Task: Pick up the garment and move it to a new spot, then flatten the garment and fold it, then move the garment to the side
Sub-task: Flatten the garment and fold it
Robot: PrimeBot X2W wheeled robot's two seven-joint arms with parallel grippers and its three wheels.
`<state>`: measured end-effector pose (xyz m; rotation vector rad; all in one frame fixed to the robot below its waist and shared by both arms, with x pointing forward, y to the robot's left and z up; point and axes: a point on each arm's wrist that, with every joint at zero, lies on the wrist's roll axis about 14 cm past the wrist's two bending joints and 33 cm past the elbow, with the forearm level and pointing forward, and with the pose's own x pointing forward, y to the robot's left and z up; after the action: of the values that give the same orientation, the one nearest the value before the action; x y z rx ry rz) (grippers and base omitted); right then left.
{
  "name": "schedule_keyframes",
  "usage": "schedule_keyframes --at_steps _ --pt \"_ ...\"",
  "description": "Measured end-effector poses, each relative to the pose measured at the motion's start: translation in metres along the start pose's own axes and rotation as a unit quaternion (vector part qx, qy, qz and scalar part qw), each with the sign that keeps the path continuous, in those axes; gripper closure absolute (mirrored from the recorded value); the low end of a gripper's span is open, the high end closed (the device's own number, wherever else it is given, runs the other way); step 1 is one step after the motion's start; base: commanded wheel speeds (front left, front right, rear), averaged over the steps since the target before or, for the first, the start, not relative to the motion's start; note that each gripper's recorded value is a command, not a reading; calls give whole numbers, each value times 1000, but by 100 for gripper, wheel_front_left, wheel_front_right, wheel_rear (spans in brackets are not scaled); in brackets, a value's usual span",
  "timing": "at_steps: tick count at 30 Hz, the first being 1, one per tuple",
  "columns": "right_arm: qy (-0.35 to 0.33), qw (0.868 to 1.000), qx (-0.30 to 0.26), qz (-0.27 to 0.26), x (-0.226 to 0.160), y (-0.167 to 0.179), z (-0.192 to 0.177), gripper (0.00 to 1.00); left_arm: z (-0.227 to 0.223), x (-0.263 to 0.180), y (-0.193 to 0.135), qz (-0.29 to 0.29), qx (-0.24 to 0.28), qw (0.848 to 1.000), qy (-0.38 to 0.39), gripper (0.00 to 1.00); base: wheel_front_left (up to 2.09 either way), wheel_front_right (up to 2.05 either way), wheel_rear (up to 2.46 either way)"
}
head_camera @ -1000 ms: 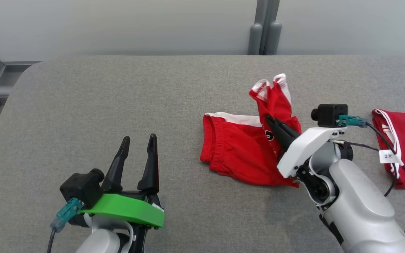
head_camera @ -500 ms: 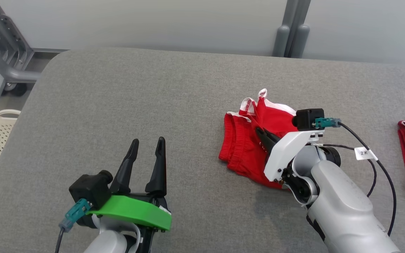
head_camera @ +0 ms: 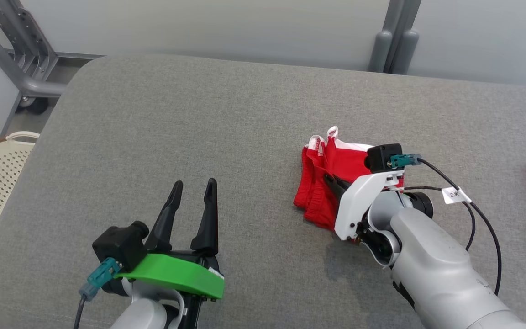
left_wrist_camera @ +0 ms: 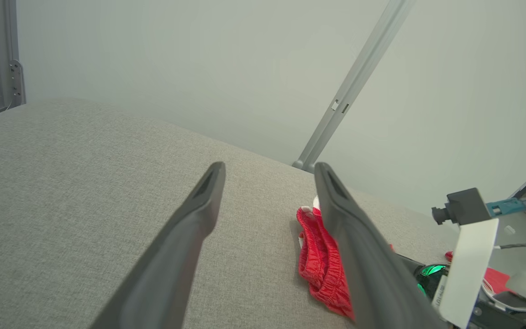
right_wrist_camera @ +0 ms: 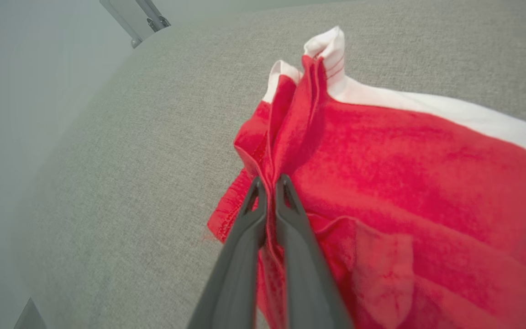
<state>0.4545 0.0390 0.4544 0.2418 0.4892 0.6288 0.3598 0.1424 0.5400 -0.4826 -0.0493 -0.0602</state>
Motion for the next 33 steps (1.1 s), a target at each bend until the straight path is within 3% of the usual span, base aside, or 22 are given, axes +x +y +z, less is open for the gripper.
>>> schedule_keyframes --at_steps 4,6,8,9,10,21,30,31,32,33 --pt "0 1000 -13 5 3 4 0 100 -1 0 1 1 0 1000 1 0 0 0 0" --pt "-1 1000 -19 8 4 6 0 85 0 0 1 1 1 1000 0 0 0 0 0" --pt "-6 999 -30 12 4 10 3 55 0 -1 0 0 1 1000 0 0 0 0 0" --pt "-9 999 -36 14 4 11 5 11 1 -1 0 0 1 1000 -1 0 0 0 0" --pt "-12 999 -43 15 4 12 7 0 1 -1 0 -1 1 1000 -2 0 0 0 0" --pt "-87 994 -58 14 -12 16 46 0 3 1 -15 -21 -1 1000 -6 0 0 0 0" --pt "-164 984 -29 -57 -41 -33 78 0 -1 2 -32 -47 -5 999 2 0 0 0 0" --pt "-167 983 -27 -69 -45 -42 79 13 -2 3 -34 -49 -5 999 3 0 0 0 0" --pt "-169 982 -24 -80 -50 -51 79 13 -2 3 -36 -52 -6 999 3 0 0 0 0" --pt "-171 981 -21 -90 -54 -59 78 42 -2 3 -37 -53 -6 999 4 0 0 0 0"
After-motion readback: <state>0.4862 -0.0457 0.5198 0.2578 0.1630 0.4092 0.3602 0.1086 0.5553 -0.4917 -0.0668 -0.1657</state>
